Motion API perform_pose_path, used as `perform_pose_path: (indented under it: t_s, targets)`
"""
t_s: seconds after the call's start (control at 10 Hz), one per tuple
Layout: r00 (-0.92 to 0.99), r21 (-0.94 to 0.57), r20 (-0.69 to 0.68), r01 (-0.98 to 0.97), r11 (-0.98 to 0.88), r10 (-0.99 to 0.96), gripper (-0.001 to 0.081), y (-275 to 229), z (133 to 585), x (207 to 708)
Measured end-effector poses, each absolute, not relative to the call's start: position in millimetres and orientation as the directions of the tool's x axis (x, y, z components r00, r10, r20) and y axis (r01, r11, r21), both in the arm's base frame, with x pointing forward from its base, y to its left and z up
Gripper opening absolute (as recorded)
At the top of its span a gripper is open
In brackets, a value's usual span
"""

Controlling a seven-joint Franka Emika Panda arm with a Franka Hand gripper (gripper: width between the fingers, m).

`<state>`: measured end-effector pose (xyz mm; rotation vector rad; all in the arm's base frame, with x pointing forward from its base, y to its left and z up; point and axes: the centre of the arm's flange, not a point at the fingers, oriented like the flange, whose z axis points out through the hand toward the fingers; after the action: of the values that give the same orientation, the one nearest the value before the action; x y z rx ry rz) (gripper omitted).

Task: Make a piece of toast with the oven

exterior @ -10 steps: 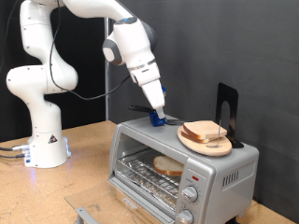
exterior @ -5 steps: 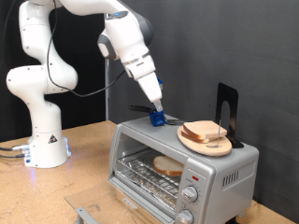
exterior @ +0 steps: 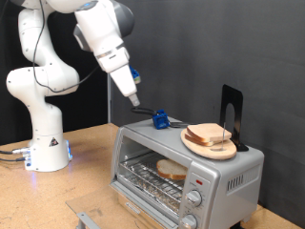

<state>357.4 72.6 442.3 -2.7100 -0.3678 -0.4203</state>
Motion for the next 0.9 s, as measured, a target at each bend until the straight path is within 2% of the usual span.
perform_pose_path:
  t_s: [0.3,0.7,0.9]
  targets:
    - [0.912,-0.332,0.351,0.332,-0.883,0.211,0.0808,64.5,440.6,355.6]
    - [0.915,-0.371,0.38,0.285,-0.884,0.135,0.0808,-6.5,440.9,336.1]
    - [0.925,-0.366,0.352,0.276,-0.889,0.142,0.0808,-39.4,439.0,324.2]
